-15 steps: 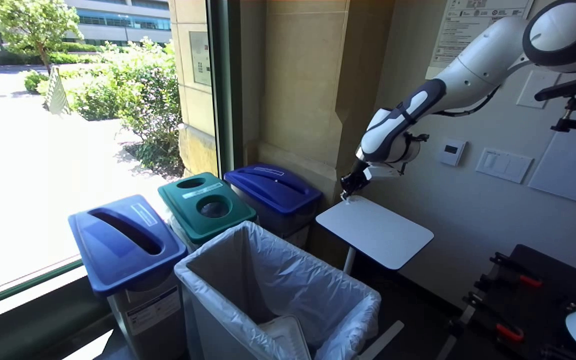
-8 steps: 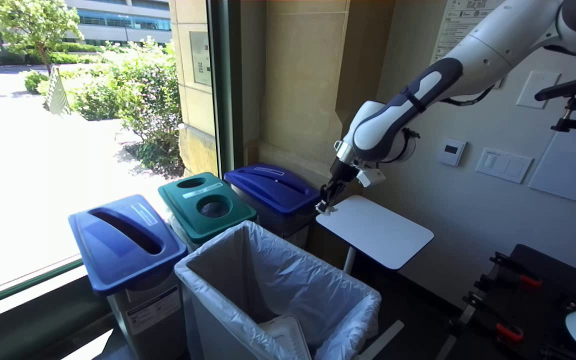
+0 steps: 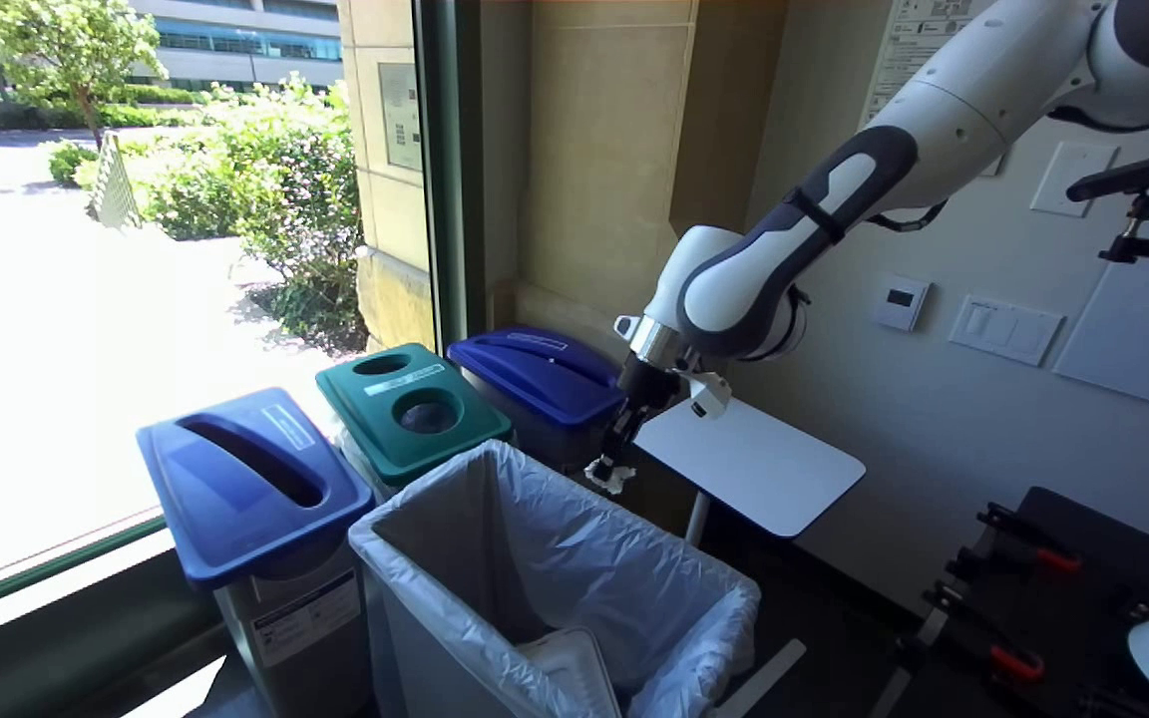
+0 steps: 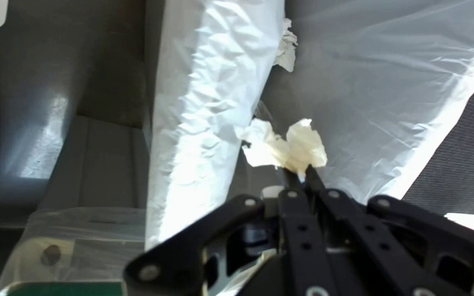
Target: Put the thing on the table in the bin
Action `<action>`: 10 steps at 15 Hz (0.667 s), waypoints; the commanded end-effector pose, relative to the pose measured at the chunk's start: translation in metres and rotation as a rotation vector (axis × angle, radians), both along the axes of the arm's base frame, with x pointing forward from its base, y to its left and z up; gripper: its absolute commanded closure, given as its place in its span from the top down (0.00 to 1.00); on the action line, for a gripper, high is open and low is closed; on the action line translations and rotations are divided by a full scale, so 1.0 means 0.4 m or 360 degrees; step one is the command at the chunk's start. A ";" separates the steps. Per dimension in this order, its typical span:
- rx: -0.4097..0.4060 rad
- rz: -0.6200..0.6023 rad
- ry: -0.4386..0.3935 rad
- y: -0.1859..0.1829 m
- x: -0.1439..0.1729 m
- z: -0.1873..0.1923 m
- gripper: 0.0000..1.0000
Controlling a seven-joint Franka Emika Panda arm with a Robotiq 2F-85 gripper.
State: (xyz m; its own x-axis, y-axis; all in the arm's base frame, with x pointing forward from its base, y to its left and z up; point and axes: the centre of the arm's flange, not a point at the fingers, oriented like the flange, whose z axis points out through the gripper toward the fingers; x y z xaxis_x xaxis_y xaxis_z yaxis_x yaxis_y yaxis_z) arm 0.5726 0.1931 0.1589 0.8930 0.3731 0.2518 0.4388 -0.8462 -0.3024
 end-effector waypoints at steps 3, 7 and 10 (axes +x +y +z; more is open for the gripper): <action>0.0006 0.0056 0.0017 0.051 -0.022 -0.016 0.06; 0.0004 0.0053 0.0016 0.049 -0.020 -0.017 0.01; 0.0044 0.0090 -0.0076 0.095 -0.002 0.005 0.01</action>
State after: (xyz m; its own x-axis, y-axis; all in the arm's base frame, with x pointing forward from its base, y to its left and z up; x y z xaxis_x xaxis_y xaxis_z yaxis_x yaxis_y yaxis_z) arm 0.5649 0.2157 0.1525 0.8808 0.4022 0.2499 0.4664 -0.8283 -0.3104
